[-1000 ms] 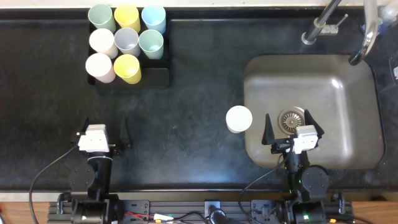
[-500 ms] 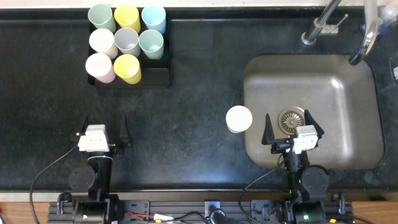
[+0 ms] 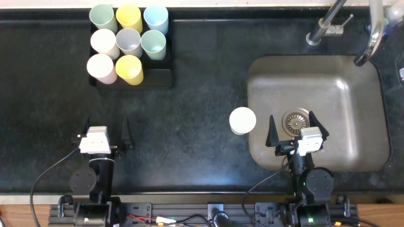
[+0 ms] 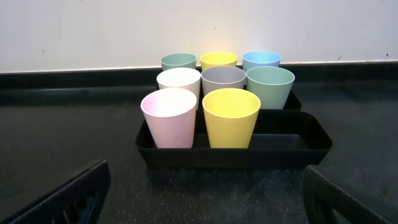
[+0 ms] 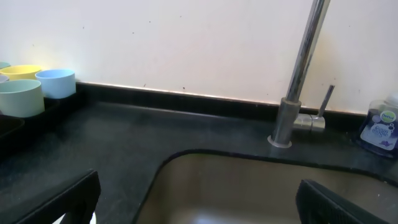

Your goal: Store Cups

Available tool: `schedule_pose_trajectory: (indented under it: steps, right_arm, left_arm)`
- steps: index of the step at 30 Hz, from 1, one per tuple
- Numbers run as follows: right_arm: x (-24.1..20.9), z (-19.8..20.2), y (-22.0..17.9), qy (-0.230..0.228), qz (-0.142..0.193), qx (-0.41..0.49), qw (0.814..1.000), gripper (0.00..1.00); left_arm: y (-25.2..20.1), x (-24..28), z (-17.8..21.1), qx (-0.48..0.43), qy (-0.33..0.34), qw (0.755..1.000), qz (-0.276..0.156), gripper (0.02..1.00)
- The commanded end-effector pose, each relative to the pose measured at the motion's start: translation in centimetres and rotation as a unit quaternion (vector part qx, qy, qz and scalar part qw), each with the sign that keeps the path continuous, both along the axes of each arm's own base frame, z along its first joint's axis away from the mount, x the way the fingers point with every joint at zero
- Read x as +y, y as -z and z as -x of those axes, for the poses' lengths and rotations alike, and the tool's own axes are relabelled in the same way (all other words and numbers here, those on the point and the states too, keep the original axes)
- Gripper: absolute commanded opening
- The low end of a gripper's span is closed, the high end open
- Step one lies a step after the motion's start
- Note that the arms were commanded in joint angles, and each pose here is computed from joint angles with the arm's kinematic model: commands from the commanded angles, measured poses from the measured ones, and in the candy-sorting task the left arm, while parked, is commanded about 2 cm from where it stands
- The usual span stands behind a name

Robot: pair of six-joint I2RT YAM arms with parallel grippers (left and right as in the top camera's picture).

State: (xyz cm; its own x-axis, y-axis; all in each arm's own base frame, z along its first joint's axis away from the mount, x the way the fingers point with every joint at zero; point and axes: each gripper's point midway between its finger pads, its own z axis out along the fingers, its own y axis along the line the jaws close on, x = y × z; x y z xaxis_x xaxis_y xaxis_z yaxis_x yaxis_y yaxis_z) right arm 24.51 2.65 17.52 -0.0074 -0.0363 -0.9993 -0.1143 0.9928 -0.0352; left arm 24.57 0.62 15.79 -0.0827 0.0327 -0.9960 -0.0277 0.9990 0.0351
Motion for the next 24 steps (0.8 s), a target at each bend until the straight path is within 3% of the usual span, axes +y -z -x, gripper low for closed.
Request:
schedule_pose_trajectory:
  steps: [1,10,14,19,24]
  right_arm:
    - [0.0,0.0,0.3,-0.001,0.002,0.0,1.0,0.998]
    - [0.9,0.2,-0.1,-0.027,0.001,-0.005,1.0,0.998]
    - [0.8,1.1,-4.6,-0.027,0.002,-0.021,0.999,0.996]
    - [0.7,1.9,-9.1,-0.027,0.008,0.078,0.997,0.996]
    - [1.0,-1.0,-12.6,-0.027,0.017,0.214,0.976,0.996]
  left_arm:
    - [0.2,-0.3,0.0,-0.002,0.009,1.0,-0.009,0.998]
    - [0.2,-0.3,0.0,-0.002,0.009,1.0,-0.009,0.998]
    - [0.2,-0.3,0.0,-0.002,0.009,1.0,-0.009,0.998]
    - [0.2,-0.3,0.0,-0.002,0.009,1.0,-0.009,0.998]
    - [0.2,-0.3,0.0,-0.002,0.009,1.0,-0.009,0.998]
